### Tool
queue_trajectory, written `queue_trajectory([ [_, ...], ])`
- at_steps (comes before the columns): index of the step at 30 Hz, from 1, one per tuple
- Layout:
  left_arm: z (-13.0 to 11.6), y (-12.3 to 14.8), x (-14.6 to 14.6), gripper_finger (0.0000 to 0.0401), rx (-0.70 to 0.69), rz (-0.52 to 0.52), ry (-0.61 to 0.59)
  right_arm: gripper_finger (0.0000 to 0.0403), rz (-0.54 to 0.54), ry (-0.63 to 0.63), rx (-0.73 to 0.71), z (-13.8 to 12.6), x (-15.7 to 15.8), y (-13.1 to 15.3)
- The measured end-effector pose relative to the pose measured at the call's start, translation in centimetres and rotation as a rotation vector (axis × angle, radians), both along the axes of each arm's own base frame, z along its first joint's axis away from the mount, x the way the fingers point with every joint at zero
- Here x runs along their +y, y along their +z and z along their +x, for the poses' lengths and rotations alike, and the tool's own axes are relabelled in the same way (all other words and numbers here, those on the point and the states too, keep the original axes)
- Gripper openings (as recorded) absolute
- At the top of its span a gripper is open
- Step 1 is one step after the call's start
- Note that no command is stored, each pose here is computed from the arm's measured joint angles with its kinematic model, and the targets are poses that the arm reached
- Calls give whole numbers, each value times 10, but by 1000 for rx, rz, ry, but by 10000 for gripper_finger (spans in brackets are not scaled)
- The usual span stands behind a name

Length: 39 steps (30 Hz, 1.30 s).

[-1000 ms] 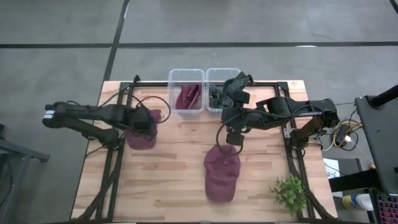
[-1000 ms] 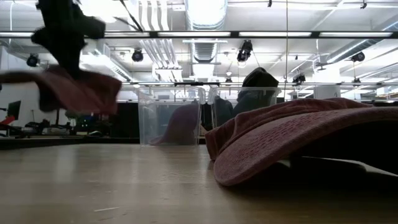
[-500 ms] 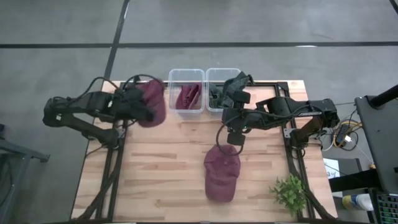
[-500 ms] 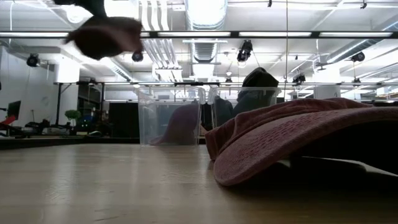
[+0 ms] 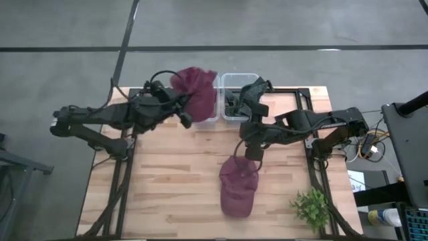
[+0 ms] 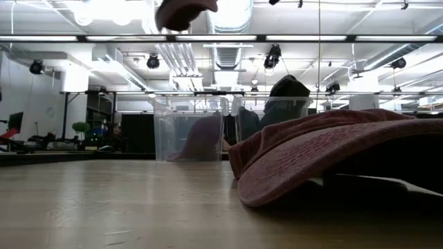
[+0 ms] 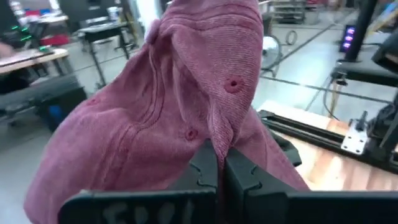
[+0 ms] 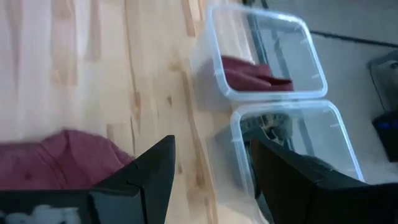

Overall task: Pick & Place hat
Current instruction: Put the top red cap into the left transparent bin

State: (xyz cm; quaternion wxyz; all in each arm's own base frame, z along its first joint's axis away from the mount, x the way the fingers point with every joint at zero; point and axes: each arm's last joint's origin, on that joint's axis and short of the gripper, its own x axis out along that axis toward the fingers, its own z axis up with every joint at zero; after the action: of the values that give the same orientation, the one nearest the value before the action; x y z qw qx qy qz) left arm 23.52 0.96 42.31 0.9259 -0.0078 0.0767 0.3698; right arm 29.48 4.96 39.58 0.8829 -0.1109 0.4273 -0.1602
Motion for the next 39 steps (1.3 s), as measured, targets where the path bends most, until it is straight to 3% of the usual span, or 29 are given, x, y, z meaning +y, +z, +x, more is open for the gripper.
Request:
queue_trajectory([
  [4, 19, -11, 19, 0, 30, -4, -55, 203, 33, 19, -102, -13, 0, 8],
  [9, 31, -25, 54, 0, 76, -35, 17, 203, 121, 63, -242, -40, -4, 13],
  [19, 53, -64, 118, 0, 152, -196, -27, 203, 221, 117, -602, -86, -13, -3],
  [28, 52, -88, 134, 0, 269, -303, 44, 203, 337, 48, -686, -115, -19, -32],
  [39, 61, -100, 143, 0, 258, -307, 51, 203, 358, 37, -703, -120, -20, -39],
])
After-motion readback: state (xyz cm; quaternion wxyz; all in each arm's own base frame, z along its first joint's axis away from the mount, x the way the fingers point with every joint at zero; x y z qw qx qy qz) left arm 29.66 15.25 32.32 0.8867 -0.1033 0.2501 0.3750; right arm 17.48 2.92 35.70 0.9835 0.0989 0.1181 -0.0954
